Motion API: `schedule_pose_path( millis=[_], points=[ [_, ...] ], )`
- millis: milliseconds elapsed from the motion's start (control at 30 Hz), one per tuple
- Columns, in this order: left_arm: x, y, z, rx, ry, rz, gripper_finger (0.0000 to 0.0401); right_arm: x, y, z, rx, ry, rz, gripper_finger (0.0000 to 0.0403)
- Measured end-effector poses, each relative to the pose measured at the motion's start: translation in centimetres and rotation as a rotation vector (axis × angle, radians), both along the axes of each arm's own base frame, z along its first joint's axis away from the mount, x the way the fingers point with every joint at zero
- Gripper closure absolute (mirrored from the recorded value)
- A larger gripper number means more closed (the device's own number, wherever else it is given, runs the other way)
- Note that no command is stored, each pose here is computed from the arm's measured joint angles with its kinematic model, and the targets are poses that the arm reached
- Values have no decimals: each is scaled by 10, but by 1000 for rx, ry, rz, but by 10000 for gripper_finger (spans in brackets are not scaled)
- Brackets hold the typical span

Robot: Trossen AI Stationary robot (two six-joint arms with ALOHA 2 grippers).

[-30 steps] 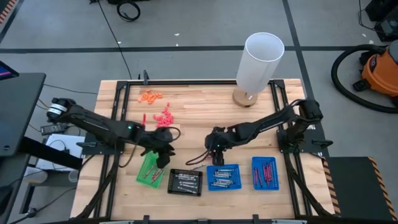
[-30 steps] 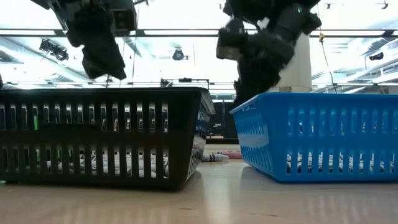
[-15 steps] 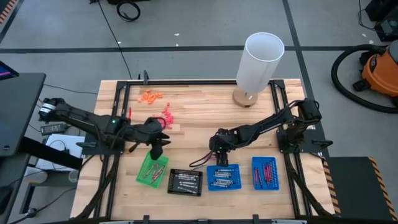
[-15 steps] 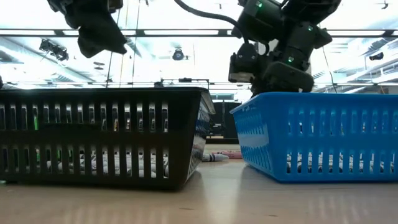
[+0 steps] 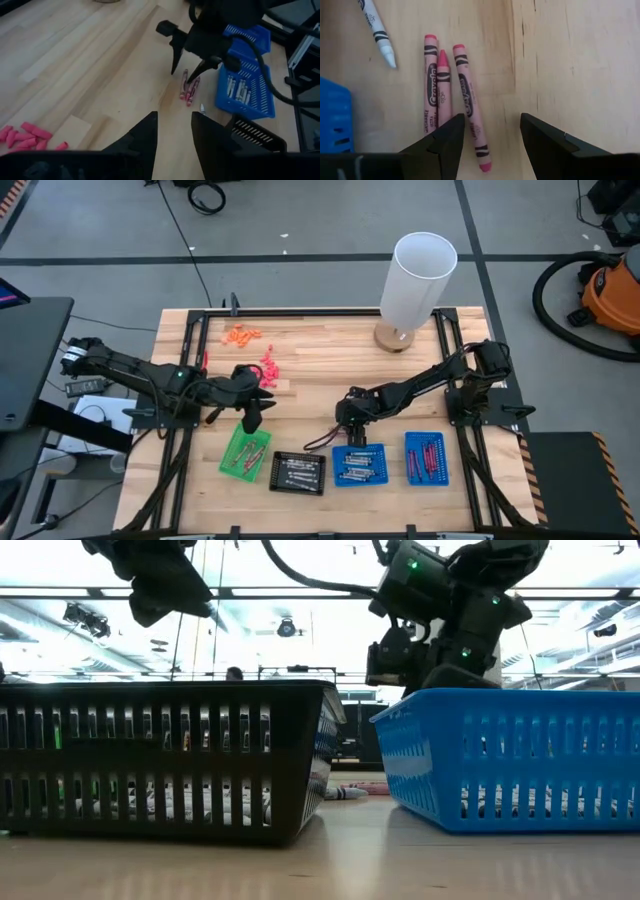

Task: Sort crayons
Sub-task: Put the pink crayon into the green basket

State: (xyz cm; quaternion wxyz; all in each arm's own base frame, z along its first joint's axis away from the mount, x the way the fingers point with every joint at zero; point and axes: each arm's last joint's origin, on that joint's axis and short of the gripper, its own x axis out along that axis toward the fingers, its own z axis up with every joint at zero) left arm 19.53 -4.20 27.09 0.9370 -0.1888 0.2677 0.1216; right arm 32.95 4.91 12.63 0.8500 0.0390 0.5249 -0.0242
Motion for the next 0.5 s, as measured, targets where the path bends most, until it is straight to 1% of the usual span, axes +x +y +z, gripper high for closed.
schedule_pose_path(
  millis=[233,300,400,500],
  points=[
    [3,-2,5,26,-57,-31,271,0,-2,0,6,1,-13,200],
    [3,-2,6,37,-61,-38,271,1,-4,0,8,3,-14,205],
    [3,-2,5,47,-58,-44,271,0,-5,-1,4,14,-14,229],
    [3,-2,5,49,-57,-45,271,-1,-5,-1,-12,21,-16,268]
  ],
)
